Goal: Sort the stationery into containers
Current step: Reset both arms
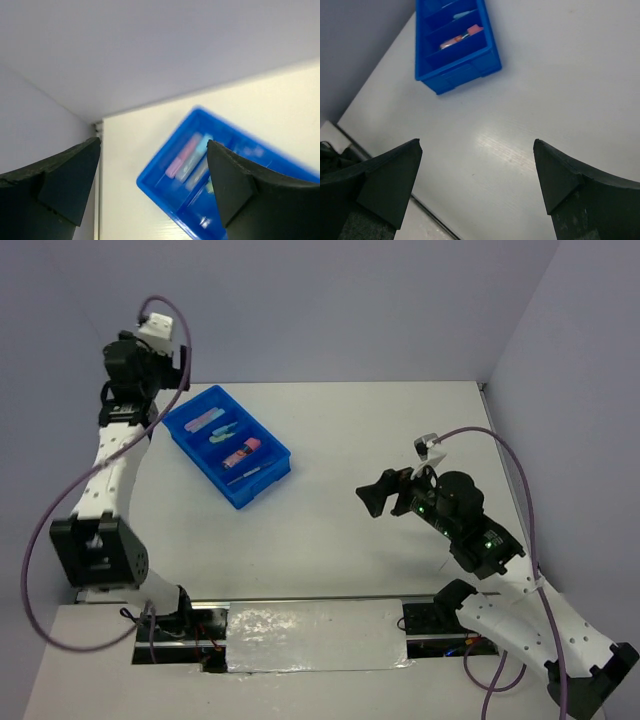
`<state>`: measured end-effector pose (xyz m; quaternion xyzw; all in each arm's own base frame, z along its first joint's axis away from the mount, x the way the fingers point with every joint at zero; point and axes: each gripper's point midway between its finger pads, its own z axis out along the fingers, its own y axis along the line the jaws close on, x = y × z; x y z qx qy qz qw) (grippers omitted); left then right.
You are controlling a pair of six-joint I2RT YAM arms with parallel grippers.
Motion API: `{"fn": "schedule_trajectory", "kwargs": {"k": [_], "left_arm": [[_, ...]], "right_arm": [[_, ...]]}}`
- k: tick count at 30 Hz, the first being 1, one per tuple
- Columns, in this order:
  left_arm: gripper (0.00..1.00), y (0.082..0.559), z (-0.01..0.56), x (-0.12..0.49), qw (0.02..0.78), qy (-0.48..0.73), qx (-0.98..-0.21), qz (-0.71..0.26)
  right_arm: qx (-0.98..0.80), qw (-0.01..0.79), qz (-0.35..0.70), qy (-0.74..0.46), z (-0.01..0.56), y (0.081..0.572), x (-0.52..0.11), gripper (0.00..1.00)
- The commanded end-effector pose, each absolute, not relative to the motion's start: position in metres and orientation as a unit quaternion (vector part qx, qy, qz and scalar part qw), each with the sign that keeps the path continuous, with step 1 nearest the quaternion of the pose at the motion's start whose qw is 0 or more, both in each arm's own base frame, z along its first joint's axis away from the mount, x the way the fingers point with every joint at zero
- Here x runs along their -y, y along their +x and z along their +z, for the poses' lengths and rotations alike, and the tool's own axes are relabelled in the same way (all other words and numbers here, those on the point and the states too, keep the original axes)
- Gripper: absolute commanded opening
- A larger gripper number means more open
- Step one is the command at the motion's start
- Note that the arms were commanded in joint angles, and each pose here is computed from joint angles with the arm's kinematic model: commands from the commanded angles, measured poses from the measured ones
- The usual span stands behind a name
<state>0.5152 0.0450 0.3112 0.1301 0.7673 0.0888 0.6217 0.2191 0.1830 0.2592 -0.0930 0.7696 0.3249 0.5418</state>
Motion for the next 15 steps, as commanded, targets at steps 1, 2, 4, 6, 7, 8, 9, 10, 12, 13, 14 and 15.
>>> {"fn": "schedule_trajectory", "kwargs": {"k": [1,2,4,6,7,8,9,10,12,13,14,15], "left_arm": [[0.99,0.445,0.418,-0.043,0.695,-0.027,-0.718,0.025],[0.99,0.430,0.418,-0.040,0.690,-0.043,-0.722,0.011],[0.99,0.380,0.420,-0.039,0.679,-0.096,-0.728,-0.003],[0.99,0.348,0.412,-0.035,0.670,-0.101,-0.735,-0.008],[0.99,0.321,0.401,-0.030,0.668,-0.100,-0.737,-0.013],[0.99,0.307,0.386,-0.029,0.655,-0.104,-0.749,-0.012],[0.99,0.283,0.368,-0.031,0.651,-0.117,-0.750,-0.004],[0.99,0.272,0.355,-0.032,0.646,-0.125,-0.753,-0.002],[0.99,0.252,0.331,-0.030,0.633,-0.135,-0.762,-0.005],[0.99,0.238,0.320,-0.026,0.636,-0.134,-0.760,-0.010],[0.99,0.231,0.314,-0.024,0.634,-0.133,-0.762,-0.016],[0.99,0.222,0.307,-0.021,0.627,-0.134,-0.767,-0.020]], "right_arm": [[-0.770,0.580,0.253,-0.082,0.293,0.228,-0.155,1.00],[-0.771,0.588,0.233,-0.069,0.301,0.228,-0.144,1.00],[-0.776,0.595,0.205,-0.046,0.319,0.217,-0.121,1.00],[-0.782,0.601,0.165,-0.018,0.333,0.205,-0.092,1.00],[-0.776,0.610,0.161,-0.010,0.341,0.196,-0.082,1.00],[-0.772,0.616,0.154,-0.005,0.348,0.190,-0.073,1.00],[-0.764,0.626,0.157,-0.003,0.360,0.176,-0.063,1.00],[-0.759,0.632,0.160,-0.003,0.366,0.170,-0.059,1.00],[-0.749,0.643,0.163,-0.005,0.379,0.156,-0.048,1.00],[-0.744,0.647,0.165,-0.002,0.383,0.150,-0.044,1.00],[-0.743,0.648,0.165,-0.001,0.385,0.145,-0.040,1.00],[-0.746,0.646,0.162,-0.002,0.385,0.139,-0.036,1.00]]}}
